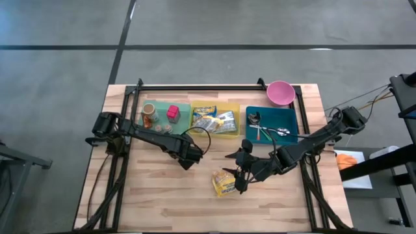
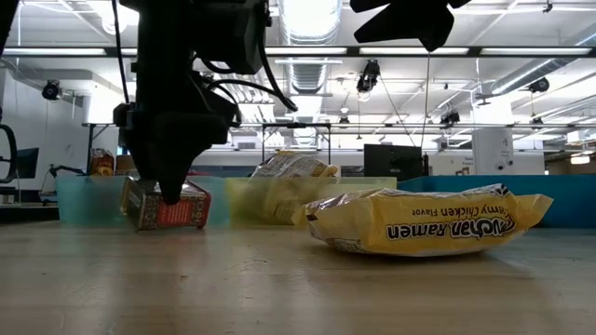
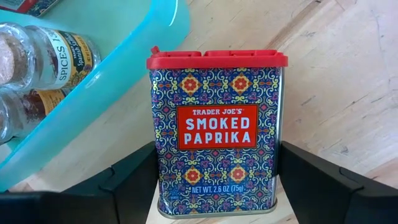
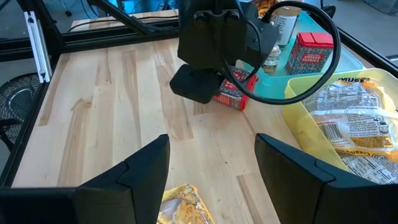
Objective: Pick & Place Food Item
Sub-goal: Put the red seasoning can into the green bin
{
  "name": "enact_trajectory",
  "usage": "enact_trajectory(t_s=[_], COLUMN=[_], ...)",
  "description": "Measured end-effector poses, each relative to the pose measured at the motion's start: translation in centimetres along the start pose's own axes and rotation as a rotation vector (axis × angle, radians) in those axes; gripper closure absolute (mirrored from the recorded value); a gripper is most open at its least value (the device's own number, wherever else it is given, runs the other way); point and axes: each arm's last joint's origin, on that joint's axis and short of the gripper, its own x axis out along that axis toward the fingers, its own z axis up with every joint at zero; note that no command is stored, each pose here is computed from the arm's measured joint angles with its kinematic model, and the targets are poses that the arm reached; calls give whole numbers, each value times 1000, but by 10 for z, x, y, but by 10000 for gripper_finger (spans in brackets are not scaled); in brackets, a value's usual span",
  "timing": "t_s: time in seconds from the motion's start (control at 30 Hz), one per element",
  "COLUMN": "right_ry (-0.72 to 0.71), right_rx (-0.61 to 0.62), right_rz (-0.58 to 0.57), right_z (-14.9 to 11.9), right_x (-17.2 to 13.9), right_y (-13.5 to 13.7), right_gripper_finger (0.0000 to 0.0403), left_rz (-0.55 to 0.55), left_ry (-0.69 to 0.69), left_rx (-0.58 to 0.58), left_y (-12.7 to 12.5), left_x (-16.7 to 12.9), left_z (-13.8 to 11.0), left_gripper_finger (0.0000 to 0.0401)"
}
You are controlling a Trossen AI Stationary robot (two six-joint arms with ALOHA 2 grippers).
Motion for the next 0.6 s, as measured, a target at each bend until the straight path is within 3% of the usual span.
enact_trajectory(t_s=[0.6], right_ry=[0], right_rx=[0], right_rz=[0], right_z=[0], right_x=[0], right_y=[0], right_gripper_finger=[172], left_rz=[-20], left_ry=[4], left_rx=[13], left_y=[-1], left_x=[-1], left_z=[1], left_gripper_finger=[103])
